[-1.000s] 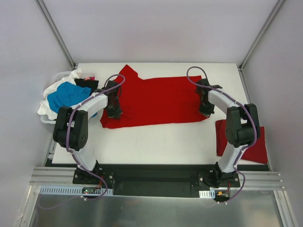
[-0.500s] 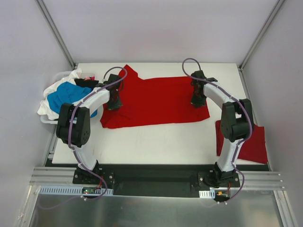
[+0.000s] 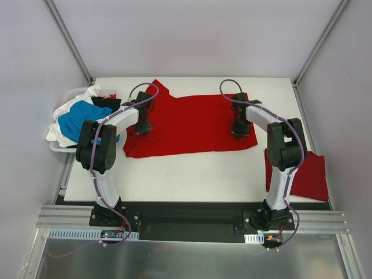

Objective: Fold and stack the t-shirts

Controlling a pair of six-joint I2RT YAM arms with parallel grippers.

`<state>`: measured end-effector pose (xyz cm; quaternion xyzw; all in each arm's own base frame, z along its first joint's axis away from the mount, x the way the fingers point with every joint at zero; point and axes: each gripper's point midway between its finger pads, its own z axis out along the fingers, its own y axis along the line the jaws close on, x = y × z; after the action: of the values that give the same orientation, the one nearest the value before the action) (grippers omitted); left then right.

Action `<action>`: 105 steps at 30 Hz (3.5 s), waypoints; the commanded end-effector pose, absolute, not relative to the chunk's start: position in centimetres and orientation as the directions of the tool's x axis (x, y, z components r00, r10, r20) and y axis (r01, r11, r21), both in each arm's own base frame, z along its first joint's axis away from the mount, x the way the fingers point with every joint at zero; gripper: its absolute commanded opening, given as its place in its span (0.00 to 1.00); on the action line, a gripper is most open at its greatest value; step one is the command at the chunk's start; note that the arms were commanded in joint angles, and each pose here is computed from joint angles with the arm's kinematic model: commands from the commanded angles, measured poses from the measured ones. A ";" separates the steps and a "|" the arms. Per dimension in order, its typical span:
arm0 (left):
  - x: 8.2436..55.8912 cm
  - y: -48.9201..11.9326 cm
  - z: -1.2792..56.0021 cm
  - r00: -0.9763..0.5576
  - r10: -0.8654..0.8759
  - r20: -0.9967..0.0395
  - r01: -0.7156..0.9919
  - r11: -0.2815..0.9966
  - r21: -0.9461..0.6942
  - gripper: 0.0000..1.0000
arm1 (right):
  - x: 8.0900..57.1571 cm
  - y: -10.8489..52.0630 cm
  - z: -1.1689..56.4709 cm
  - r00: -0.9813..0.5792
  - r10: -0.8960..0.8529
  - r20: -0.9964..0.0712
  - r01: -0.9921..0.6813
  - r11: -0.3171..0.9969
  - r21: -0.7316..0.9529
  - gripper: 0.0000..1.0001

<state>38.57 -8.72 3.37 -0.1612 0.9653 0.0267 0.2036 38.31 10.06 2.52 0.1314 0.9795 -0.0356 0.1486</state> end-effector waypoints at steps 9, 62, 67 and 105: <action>32.4 -8.1 1.2 -0.892 -0.313 -0.326 -0.329 0.944 -0.007 0.00 | 34.8 8.3 2.9 -0.908 0.326 -0.263 0.330 0.944 0.029 0.01; 36.3 -8.6 14.4 -0.795 -0.231 -0.561 -0.250 0.967 -0.043 0.17 | 33.7 7.3 12.3 -0.872 0.351 -0.341 0.328 0.936 0.126 0.53; 41.9 -11.3 16.6 -0.834 -0.234 -0.500 -0.230 0.971 -0.071 0.52 | 39.6 11.6 17.4 -0.884 0.323 -0.339 0.213 0.922 0.323 0.75; 52.0 -6.2 11.0 -0.744 -0.594 -0.306 -0.484 0.794 -0.368 0.46 | 47.2 8.4 16.0 -0.826 0.505 -0.250 0.248 0.724 0.643 0.78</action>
<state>53.42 -9.50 8.43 -0.2796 0.9231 -0.2028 0.1690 46.82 8.79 16.52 0.2223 0.8990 0.3126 0.2113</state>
